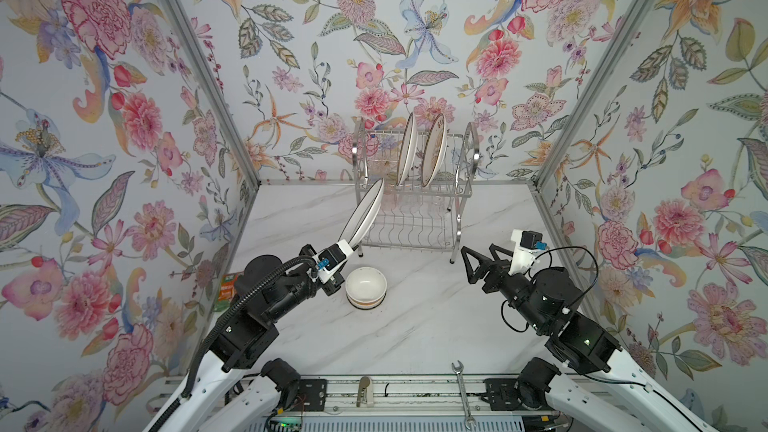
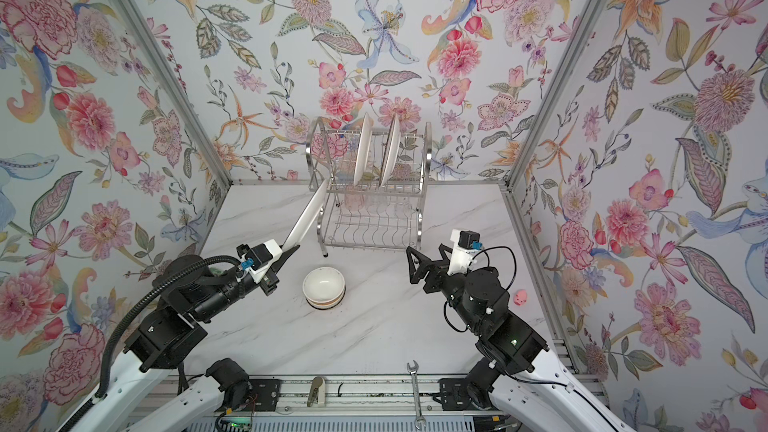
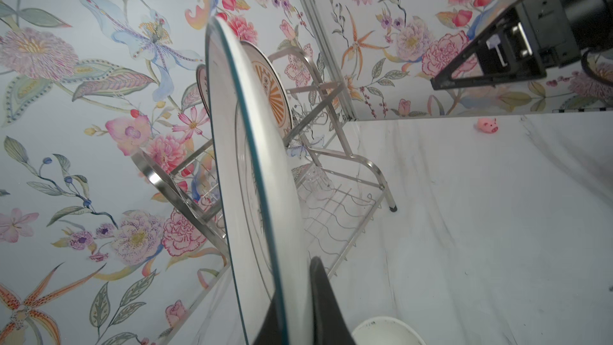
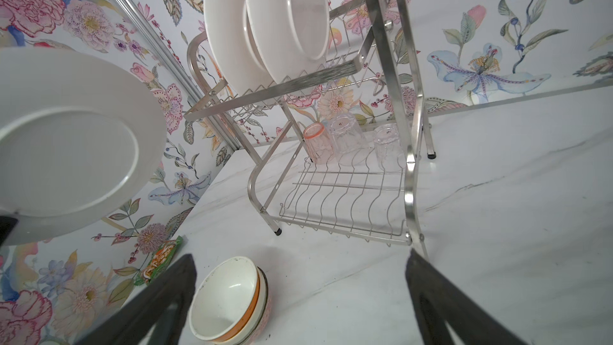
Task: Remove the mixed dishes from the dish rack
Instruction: 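Carry the plate toward the right gripper while the right gripper reaches to grasp its rim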
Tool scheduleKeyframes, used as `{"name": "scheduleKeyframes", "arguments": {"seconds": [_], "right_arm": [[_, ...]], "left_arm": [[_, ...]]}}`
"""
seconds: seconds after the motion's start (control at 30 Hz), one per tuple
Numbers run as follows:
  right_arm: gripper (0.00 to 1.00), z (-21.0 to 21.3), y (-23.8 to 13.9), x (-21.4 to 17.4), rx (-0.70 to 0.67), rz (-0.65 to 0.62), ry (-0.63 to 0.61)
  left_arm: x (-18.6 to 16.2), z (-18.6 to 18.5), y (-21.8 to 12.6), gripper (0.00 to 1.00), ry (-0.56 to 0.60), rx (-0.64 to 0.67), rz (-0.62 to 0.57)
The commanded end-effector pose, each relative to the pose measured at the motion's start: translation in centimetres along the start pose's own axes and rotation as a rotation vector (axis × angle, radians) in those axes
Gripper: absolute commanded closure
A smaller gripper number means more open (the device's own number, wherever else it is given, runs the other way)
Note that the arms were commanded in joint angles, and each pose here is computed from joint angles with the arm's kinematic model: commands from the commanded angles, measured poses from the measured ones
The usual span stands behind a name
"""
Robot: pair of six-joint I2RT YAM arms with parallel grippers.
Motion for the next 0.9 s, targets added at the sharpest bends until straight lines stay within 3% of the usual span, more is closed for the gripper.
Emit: {"name": "scheduleKeyframes", "arguments": {"seconds": [0.0, 0.43, 0.7, 0.87], "right_arm": [[0.0, 0.2, -0.5, 0.8, 0.043, 0.059, 0.101], [0.01, 0.9, 3.9, 2.1, 0.144, 0.311, 0.23], [0.05, 0.9, 5.0, 1.9, 0.115, 0.354, 0.3], [0.12, 0.0, 5.5, 0.2, 0.062, 0.404, 0.346]], "left_arm": [[-0.7, -0.6, 0.4, 1.0, 0.061, -0.022, 0.0], [-3.5, -4.5, 4.6, 1.0, 0.265, -0.092, 0.141], [-5.2, -7.8, 7.6, 1.0, 0.484, -0.15, 0.231], [-6.0, -9.1, 9.1, 1.0, 0.577, -0.139, 0.218]]}}
Point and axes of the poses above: each gripper's point midway between its finger pads, its own y axis out along the fingers, its own z axis along the line the jaws close on, x = y × z, the point moved 10 cm from there along -y, back along the fingers, and after that the axes turned 11 degrees about -y, right-handed, at the moved point
